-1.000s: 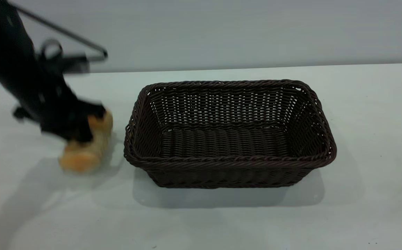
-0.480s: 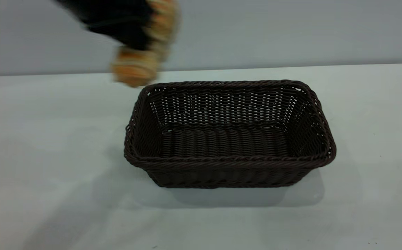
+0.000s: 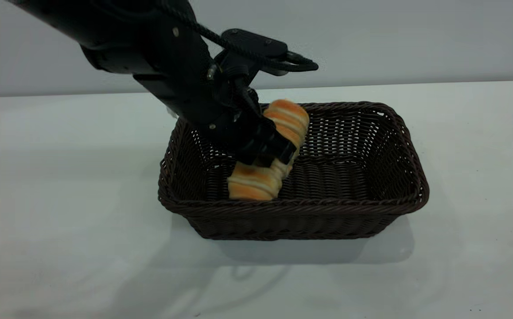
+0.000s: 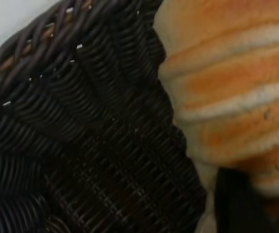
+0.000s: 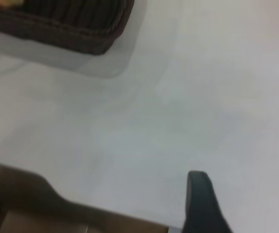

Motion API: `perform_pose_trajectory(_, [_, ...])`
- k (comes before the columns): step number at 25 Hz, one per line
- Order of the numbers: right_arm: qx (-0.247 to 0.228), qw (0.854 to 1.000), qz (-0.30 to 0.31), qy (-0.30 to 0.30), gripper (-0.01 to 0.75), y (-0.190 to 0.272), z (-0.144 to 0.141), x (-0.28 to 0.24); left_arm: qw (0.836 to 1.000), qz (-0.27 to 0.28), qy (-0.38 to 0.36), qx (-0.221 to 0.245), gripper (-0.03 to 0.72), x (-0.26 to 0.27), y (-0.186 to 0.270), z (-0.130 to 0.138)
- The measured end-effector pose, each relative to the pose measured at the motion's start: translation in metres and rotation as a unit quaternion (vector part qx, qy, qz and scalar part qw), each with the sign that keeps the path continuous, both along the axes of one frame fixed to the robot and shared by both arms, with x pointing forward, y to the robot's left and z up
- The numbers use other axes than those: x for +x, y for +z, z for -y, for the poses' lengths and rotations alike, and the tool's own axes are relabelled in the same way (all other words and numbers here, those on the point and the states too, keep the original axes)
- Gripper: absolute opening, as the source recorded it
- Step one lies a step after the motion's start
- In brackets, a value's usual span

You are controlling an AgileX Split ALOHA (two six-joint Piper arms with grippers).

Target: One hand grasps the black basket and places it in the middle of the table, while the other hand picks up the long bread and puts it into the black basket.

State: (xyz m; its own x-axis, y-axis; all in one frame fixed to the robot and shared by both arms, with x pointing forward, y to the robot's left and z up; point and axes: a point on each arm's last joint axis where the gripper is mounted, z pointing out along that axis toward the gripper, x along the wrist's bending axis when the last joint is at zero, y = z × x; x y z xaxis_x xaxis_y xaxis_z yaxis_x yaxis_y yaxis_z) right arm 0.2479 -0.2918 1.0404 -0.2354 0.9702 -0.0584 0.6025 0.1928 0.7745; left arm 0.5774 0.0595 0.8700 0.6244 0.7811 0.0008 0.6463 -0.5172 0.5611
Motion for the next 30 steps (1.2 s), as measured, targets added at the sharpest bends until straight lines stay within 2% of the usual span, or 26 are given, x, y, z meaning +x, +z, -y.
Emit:
perform_pose_trajectory(5, [0.005,1.0,0.029,-0.008,0.474,0.0,0.002,-0.008,1.0,0.007,0.001,-0.007,0.526,0.0,0.012,-0.001])
perform_pose_trajectory(8, [0.007,0.999,0.047,-0.009,0.474,0.0,0.003,-0.014,1.0,0.004,0.0,-0.011,0.599,-0.002,0.039,-0.007])
perform_pose_trajectory(13, [0.009,0.998,0.062,-0.007,0.474,0.0,0.003,-0.018,1.0,0.012,-0.017,-0.003,0.595,-0.019,0.121,-0.036])
perform_pose_trajectory(17, [0.011,0.998,0.062,0.02,0.474,0.0,0.004,-0.018,0.999,0.029,-0.042,0.011,0.585,-0.059,0.194,-0.062])
perform_pose_trajectory(21, [0.011,0.998,0.062,0.03,0.474,0.0,0.004,-0.019,0.998,0.039,-0.052,0.006,0.584,-0.111,0.253,-0.093])
perform_pose_trajectory(26, [0.012,0.998,0.062,0.03,0.474,0.0,0.004,-0.019,0.999,0.014,-0.041,0.007,0.584,-0.179,0.293,-0.134])
perform_pose_trajectory(30, [0.012,0.998,0.062,0.031,0.473,0.0,0.004,-0.019,1.0,-0.002,-0.017,0.007,0.584,-0.223,0.296,-0.162])
